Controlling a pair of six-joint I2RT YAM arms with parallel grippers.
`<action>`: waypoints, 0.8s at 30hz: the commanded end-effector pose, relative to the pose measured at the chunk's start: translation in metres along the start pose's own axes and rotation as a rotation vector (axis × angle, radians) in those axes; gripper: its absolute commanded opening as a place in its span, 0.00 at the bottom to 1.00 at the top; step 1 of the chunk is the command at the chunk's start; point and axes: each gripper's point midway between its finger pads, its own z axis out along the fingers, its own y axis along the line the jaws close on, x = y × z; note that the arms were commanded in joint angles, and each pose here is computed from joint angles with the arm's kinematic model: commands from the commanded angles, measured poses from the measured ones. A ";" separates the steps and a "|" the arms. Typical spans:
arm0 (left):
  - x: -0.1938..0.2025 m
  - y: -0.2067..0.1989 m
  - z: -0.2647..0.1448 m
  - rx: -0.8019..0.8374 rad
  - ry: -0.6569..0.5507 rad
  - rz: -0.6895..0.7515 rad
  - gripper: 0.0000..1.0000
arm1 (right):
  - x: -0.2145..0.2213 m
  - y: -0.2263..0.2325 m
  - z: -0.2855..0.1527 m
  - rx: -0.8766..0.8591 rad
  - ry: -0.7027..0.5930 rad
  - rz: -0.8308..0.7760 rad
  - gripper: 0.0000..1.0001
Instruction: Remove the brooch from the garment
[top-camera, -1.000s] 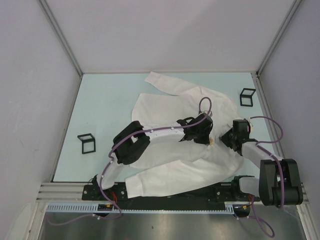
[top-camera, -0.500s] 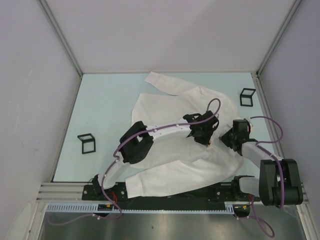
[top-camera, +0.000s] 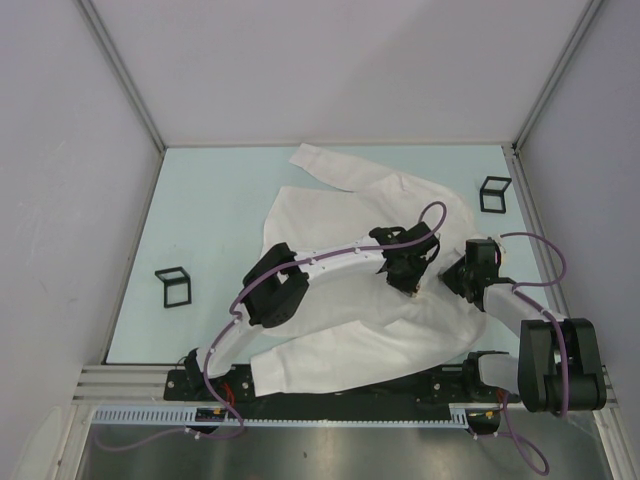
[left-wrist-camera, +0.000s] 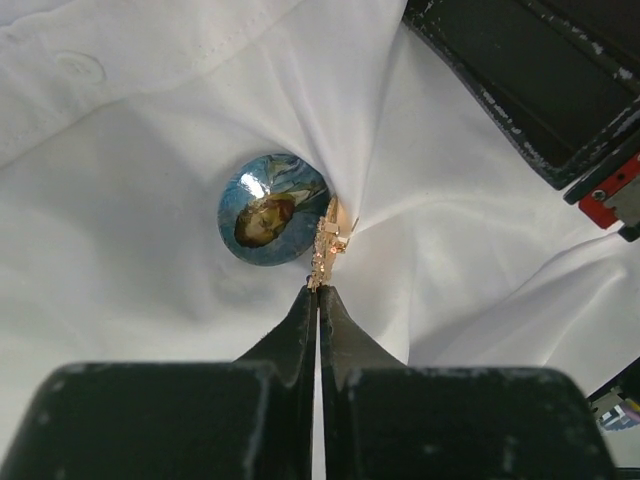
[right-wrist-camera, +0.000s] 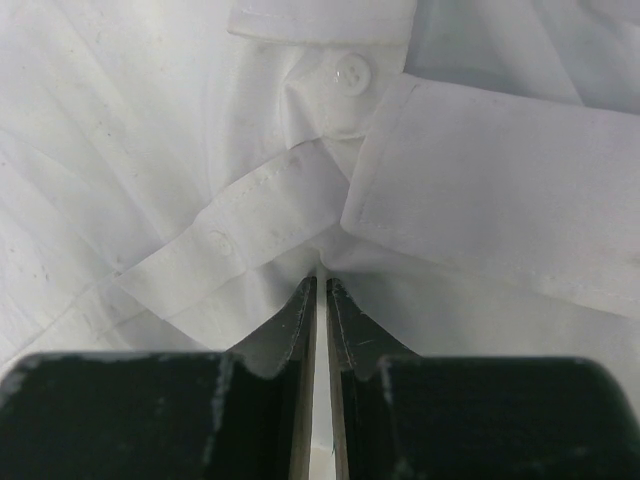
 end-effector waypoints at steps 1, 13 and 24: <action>0.006 -0.004 -0.016 -0.009 0.013 0.039 0.00 | -0.006 -0.008 -0.002 0.036 -0.029 -0.022 0.13; 0.024 -0.002 -0.027 -0.045 0.082 0.108 0.00 | -0.004 -0.008 -0.001 0.035 -0.021 -0.035 0.13; 0.029 0.017 -0.055 -0.158 0.051 0.162 0.00 | -0.005 -0.008 0.000 0.034 -0.024 -0.045 0.13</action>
